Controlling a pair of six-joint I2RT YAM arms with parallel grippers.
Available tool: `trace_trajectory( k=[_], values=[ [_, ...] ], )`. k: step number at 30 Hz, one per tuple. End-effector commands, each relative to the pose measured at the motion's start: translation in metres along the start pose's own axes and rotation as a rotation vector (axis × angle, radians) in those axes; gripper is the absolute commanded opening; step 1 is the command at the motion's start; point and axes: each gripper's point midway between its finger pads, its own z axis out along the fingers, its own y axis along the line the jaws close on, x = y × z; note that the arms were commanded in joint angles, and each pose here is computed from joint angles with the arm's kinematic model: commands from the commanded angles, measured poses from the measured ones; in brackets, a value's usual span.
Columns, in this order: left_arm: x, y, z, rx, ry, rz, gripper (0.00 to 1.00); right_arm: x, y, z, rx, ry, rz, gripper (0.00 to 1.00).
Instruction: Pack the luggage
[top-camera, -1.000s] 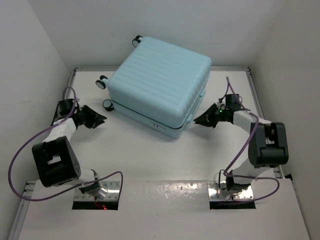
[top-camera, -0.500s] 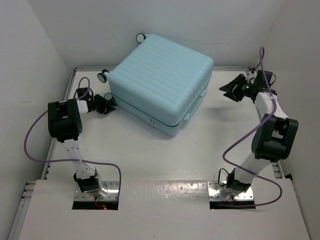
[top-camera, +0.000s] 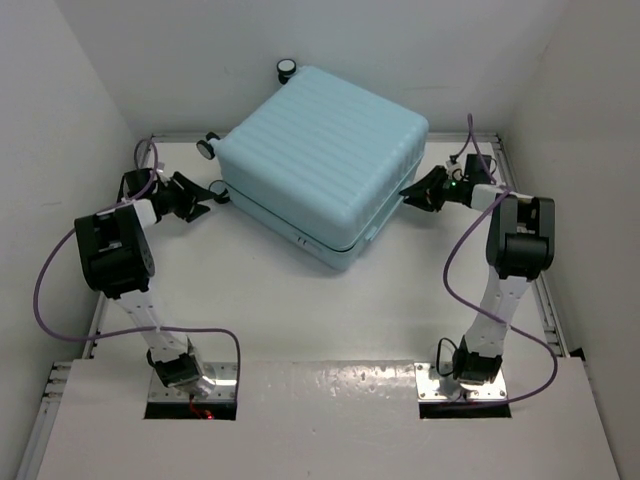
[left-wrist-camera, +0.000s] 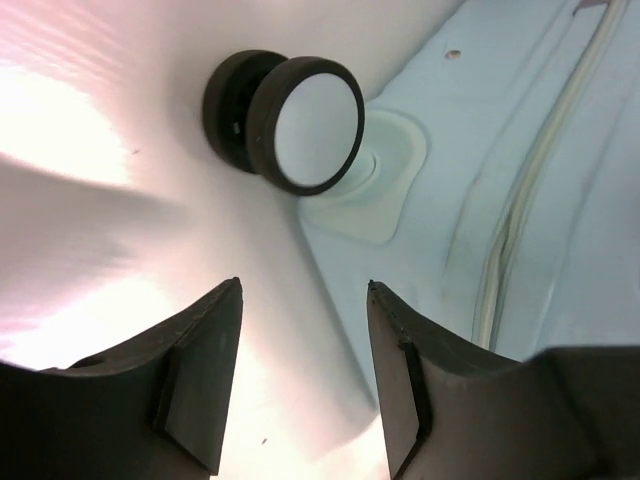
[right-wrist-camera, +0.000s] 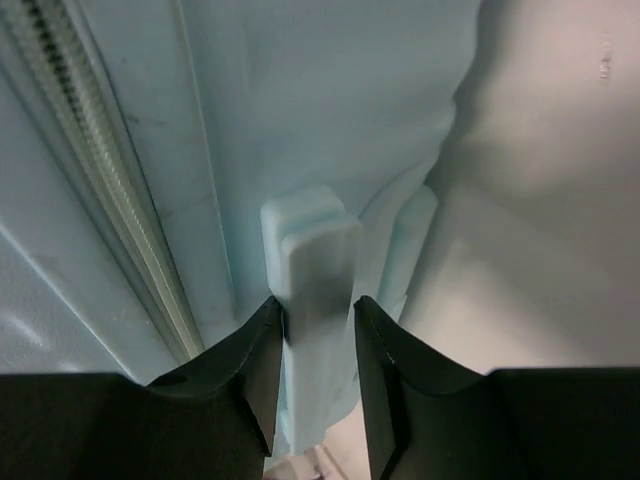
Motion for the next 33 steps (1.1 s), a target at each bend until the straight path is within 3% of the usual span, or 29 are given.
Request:
trace_trajectory(
  k=[1,9,17,19,23,24,26,28,29,31,33],
  values=[
    [-0.006,-0.016,-0.024,0.058,-0.005,0.098,0.56,-0.034,0.030,0.005,-0.113,-0.051,-0.103,0.34],
    [-0.011,-0.016,-0.023,0.076,-0.002,0.107,0.58,-0.029,0.025,0.007,-0.160,-0.025,-0.069,0.37],
    [-0.002,-0.018,-0.012,0.083,0.040,0.139,0.59,-0.052,0.024,0.034,-0.247,-0.010,-0.107,0.42],
    [-0.002,-0.017,-0.012,0.083,0.040,0.149,0.59,-0.049,0.025,0.041,-0.263,0.002,-0.114,0.35],
    [0.003,-0.015,-0.013,0.080,0.043,0.126,0.59,-0.033,0.025,0.043,-0.278,0.022,-0.089,0.06],
    [0.005,-0.016,-0.015,0.079,0.044,0.116,0.59,-0.036,0.047,0.033,-0.318,-0.008,-0.134,0.00],
    [0.017,-0.015,-0.021,0.082,0.060,0.097,0.59,-0.005,0.034,0.031,-0.309,0.024,-0.072,0.00],
    [0.021,-0.003,-0.031,0.071,0.056,0.066,0.59,0.008,0.061,0.010,-0.355,0.013,-0.084,0.00],
    [0.022,0.001,-0.036,0.061,0.054,0.059,0.59,0.039,0.036,0.008,-0.328,0.046,-0.024,0.00],
    [0.023,0.007,-0.048,0.044,0.045,0.041,0.59,0.053,0.067,-0.019,-0.392,0.018,-0.085,0.00],
    [0.024,0.024,-0.061,0.016,0.030,0.014,0.59,0.098,0.051,-0.033,-0.366,0.058,-0.037,0.00]
  ],
)
